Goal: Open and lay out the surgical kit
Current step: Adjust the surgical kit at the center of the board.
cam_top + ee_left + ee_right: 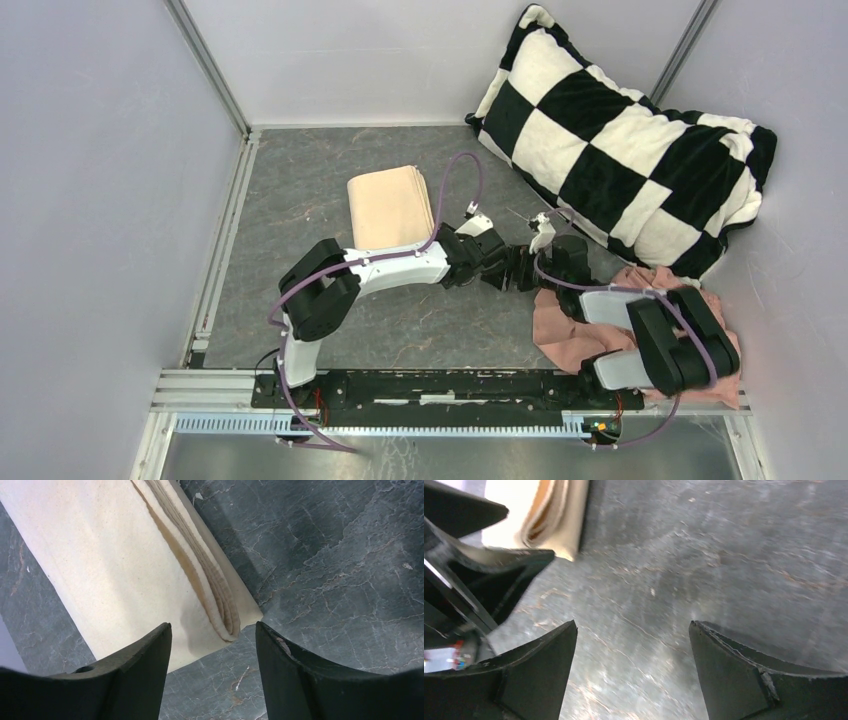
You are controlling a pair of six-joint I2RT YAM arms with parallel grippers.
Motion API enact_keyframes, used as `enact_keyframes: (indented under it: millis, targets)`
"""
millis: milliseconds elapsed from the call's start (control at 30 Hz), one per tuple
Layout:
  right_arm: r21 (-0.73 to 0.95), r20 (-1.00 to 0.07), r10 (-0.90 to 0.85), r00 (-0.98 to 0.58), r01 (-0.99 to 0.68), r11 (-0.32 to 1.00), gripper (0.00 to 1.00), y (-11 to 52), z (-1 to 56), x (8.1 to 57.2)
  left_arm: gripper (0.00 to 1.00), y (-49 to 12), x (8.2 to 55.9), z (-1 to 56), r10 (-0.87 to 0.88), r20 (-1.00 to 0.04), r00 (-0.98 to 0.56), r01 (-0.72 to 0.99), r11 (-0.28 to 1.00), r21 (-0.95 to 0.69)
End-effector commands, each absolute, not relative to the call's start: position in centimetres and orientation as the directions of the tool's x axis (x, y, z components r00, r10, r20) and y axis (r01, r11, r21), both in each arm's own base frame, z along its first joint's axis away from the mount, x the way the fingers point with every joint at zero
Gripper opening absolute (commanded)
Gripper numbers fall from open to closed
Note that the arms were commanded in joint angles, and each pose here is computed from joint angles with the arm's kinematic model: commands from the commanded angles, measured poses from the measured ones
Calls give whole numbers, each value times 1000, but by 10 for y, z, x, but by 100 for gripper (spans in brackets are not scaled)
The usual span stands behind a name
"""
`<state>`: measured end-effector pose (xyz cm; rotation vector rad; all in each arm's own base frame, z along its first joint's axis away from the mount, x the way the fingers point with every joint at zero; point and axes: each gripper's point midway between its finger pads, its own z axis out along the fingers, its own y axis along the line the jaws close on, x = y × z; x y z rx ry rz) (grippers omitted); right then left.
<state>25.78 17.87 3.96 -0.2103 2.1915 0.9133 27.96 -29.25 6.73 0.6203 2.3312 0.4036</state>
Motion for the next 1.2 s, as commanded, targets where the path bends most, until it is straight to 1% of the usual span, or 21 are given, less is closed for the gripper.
enact_keyframes:
  millis: [0, 67, 100, 167, 267, 300, 367, 400, 433, 467, 533, 600, 667, 767, 900, 967, 1033, 1167]
  targets:
    - [729, -632, 278, -724, -432, 531, 89, 218, 81, 270, 73, -297, 289, 88, 544, -574, -612, 317, 834, 452]
    - [749, -604, 277, -747, -413, 518, 89, 229, 77, 275, 88, -294, 281, 93, 522, -587, -618, 326, 851, 412]
    - [755, -597, 270, -755, -415, 508, 89, 236, 78, 279, 94, -294, 278, 101, 499, -608, -617, 333, 866, 372]
    - [768, -580, 262, -771, -410, 492, 88, 249, 79, 289, 99, -287, 270, 115, 448, -643, -621, 347, 893, 287]
    - [785, -555, 265, -789, -391, 481, 87, 268, 76, 306, 100, -256, 268, 128, 346, -658, -669, 326, 932, 159]
    - [791, -548, 263, -794, -389, 472, 85, 275, 77, 311, 100, -241, 274, 134, 288, -665, -689, 299, 949, 101]
    - [801, -543, 271, -795, -393, 452, 84, 288, 81, 321, 100, -211, 288, 138, 140, -666, -733, 240, 969, -59]
    - [807, -538, 281, -794, -389, 444, 84, 294, 82, 327, 100, -196, 301, 143, 45, -677, -735, 200, 968, -153]
    - [811, -535, 286, -795, -388, 438, 83, 300, 83, 331, 100, -187, 308, 146, -32, -663, -748, 183, 950, -252]
    - [815, -536, 298, -790, -391, 428, 83, 306, 87, 338, 100, -167, 322, 148, -107, -663, -741, 127, 947, -295]
    - [818, -536, 299, -790, -398, 415, 81, 319, 89, 345, 100, -142, 342, 148, -275, -600, -751, 5, 907, -421]
    - [819, -536, 300, -789, -399, 413, 79, 331, 87, 352, 99, -119, 362, 142, -419, -545, -727, -94, 846, -525]
    - [816, -539, 304, -785, -398, 419, 76, 340, 85, 358, 99, -91, 378, 127, -549, -473, -690, -215, 778, -590]
    - [812, -544, 313, -779, -394, 431, 72, 347, 81, 364, 97, -71, 395, 109, -627, -420, -656, -287, 722, -630]
    - [799, -551, 316, -773, -377, 469, 69, 349, 69, 370, 95, -80, 411, 85, -649, -355, -673, -292, 674, -679]
    - [800, -548, 319, -773, -374, 469, 66, 354, 67, 372, 88, -86, 417, 70, -655, -312, -688, -299, 648, -700]
    - [805, -547, 322, -773, -379, 456, 61, 362, 67, 372, 84, -94, 430, 70, -655, -301, -693, -260, 617, -743]
    - [813, -547, 343, -764, -385, 437, 51, 379, 69, 377, 69, -95, 449, 60, -673, -262, -692, -288, 590, -754]
